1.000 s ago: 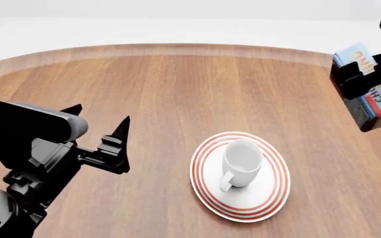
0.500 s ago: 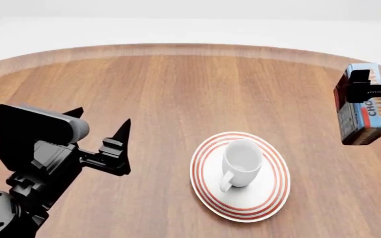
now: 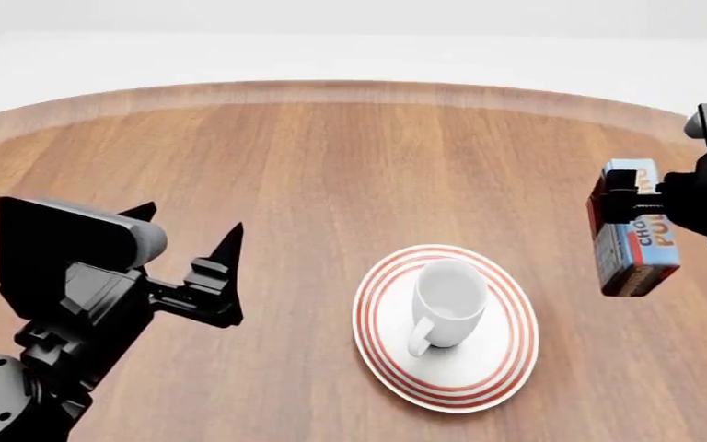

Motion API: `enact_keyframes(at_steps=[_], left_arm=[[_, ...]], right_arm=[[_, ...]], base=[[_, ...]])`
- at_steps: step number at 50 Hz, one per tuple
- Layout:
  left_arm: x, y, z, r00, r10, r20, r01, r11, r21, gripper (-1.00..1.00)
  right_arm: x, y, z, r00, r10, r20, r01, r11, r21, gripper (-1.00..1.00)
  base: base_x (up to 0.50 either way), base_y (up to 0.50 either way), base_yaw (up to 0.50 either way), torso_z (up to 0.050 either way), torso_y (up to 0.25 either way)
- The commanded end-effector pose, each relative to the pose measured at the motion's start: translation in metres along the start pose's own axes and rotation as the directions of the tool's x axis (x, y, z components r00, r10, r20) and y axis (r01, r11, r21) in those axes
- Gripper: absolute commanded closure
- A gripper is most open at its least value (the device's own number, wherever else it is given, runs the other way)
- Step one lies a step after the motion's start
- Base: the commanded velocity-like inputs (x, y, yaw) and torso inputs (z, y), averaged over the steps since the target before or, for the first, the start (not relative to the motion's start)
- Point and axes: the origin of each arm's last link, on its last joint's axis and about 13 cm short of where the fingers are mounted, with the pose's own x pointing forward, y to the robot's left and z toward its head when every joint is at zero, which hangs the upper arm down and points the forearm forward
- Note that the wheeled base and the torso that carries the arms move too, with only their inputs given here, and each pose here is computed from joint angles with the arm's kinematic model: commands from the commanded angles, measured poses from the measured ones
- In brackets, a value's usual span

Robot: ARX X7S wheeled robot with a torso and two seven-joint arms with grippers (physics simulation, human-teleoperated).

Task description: Pick up the white mug and put it on the plate, and put the chocolate pudding to the right of the plate.

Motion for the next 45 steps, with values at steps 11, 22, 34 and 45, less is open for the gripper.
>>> enact_keyframes(at_steps=[11,22,34,45], left_arm=[[0.005,-0.003,0.000,0.999,-0.036,0.032,0.036,0.999,-0.008,-1.00],[0.006,-0.005,-0.001,0.999,-0.040,0.029,0.040,0.999,-0.009,-1.00],[0.007,-0.005,-0.001,0.999,-0.042,0.025,0.042,0.999,-0.009,-1.00],[0.007,-0.006,-0.003,0.999,-0.044,0.022,0.045,0.999,-0.012,-1.00]], right_arm=[[0.019,0.003,-0.030,0.998,0.009,-0.059,-0.011,0.999,-0.037,1.00],[0.024,-0.002,-0.044,0.997,0.000,-0.082,-0.002,1.000,-0.028,1.00],[0.029,-0.003,-0.058,0.996,0.007,-0.090,-0.007,1.000,0.002,1.00],[0.031,-0.006,-0.068,0.995,-0.010,-0.102,0.012,1.000,0.022,1.00]], base=[[0.00,0.00,0.00,0.000,0.000],[0.00,0.00,0.00,0.000,0.000],[0.00,0.00,0.00,0.000,0.000],[0.00,0.00,0.00,0.000,0.000]])
